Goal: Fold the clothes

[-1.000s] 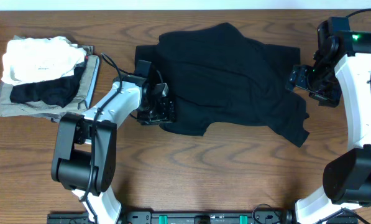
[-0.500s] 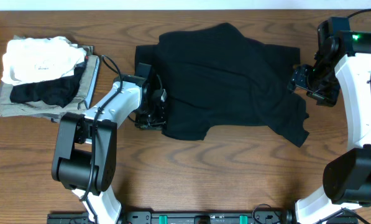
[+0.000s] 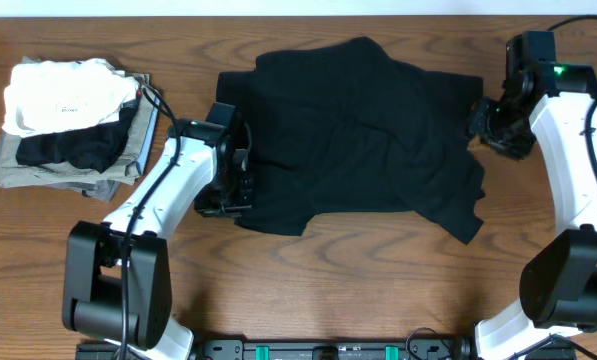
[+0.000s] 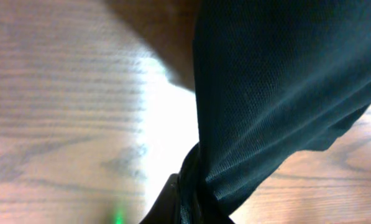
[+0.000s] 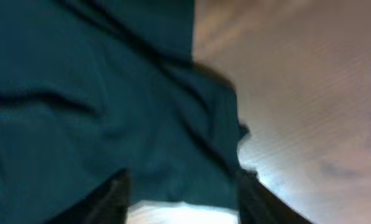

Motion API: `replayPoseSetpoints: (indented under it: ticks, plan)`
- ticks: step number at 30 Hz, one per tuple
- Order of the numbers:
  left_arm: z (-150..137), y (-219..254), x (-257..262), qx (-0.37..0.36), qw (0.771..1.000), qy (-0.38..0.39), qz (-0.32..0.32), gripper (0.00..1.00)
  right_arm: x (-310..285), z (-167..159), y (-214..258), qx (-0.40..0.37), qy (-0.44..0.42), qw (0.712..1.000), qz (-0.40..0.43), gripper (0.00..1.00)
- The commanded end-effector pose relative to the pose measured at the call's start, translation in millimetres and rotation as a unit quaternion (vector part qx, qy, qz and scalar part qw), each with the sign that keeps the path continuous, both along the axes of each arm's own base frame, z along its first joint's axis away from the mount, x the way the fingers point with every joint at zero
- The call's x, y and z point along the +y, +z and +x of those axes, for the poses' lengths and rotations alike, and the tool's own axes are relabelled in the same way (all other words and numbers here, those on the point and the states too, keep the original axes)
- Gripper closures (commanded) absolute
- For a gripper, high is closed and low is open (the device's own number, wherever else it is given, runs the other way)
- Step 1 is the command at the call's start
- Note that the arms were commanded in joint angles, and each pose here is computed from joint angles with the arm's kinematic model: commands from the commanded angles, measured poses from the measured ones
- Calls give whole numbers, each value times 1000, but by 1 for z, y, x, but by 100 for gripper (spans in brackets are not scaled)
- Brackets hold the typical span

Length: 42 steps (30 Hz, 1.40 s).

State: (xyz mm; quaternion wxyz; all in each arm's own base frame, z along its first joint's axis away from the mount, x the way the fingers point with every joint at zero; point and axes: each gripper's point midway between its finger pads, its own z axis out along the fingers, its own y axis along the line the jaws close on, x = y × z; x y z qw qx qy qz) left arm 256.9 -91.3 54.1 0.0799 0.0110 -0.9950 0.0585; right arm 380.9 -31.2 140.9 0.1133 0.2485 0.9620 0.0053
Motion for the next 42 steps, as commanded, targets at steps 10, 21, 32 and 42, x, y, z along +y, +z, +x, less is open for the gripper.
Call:
replayPoseSetpoints:
  ticks: [10, 21, 32, 42]
  plan:
    - [-9, 2, 9, 15, 1000, 5, 24, 94, 20, 33, -40, -31, 37, 999, 24, 64]
    - [-6, 2, 11, 9, 1000, 4, 28, 94, 1, 67, -88, -41, 19, 999, 5, 89]
    - [-4, 1, 10, 4, 1000, 4, 27, 94, -24, 87, -120, -55, -6, 998, -21, 99]
    - [3, 1, 8, -9, 1000, 5, 23, 94, -56, 92, -129, -67, -38, 997, -24, 76]
